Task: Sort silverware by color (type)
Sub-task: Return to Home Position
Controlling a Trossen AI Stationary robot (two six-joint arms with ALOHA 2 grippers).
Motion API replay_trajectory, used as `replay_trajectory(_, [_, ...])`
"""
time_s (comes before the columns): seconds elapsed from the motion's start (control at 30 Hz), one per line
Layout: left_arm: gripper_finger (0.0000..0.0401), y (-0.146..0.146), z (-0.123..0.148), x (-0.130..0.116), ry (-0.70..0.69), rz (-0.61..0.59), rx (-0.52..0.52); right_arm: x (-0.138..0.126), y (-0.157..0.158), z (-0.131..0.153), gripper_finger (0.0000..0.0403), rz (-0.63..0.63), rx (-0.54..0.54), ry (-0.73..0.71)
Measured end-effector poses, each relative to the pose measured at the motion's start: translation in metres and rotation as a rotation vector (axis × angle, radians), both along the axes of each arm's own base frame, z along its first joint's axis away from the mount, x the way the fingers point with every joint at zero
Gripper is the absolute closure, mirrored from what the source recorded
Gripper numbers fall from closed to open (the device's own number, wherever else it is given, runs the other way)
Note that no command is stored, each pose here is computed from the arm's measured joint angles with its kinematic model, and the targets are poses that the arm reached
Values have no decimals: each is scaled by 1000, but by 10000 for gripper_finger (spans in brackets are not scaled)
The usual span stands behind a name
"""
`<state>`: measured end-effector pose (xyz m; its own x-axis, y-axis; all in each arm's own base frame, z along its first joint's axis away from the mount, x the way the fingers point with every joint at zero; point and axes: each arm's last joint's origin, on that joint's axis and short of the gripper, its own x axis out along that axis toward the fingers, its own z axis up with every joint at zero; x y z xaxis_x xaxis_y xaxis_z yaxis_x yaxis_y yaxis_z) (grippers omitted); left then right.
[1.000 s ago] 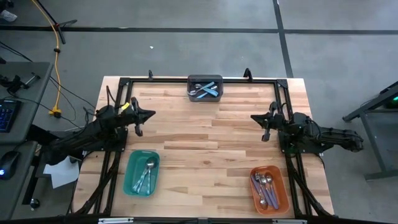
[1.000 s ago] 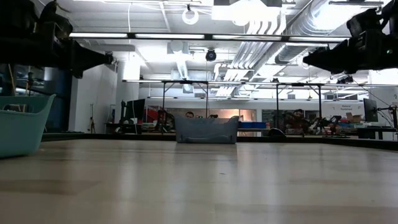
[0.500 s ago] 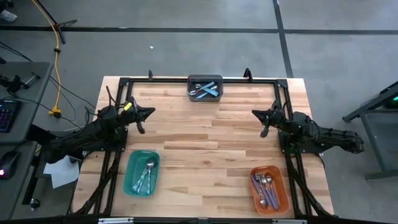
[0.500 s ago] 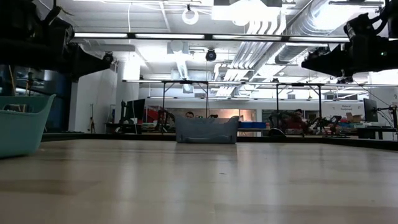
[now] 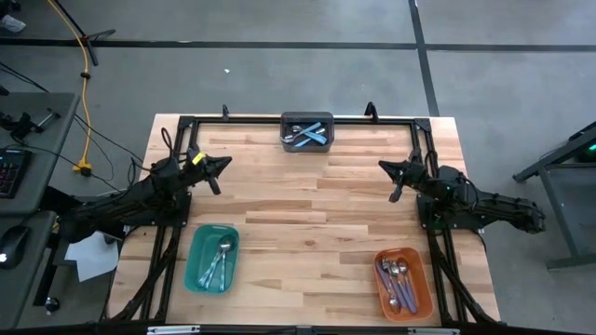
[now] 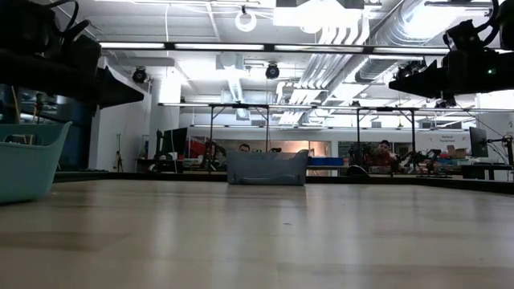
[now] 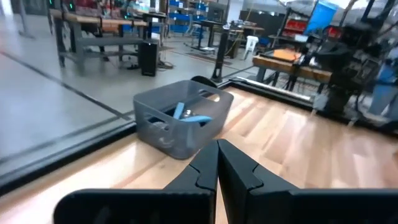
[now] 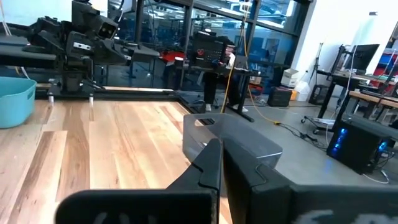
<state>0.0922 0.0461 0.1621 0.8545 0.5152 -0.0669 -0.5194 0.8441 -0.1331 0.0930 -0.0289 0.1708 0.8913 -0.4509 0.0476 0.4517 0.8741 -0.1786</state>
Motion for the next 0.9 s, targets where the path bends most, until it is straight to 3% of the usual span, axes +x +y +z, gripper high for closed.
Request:
replay_trajectory(0.3, [401,0,0,0,-34,0,-56,0,0,0,402,5,92,-46])
replay_trajectory(0.9, [401,0,0,0,-33,-2,-57,0,0,0,402,5,94,-47])
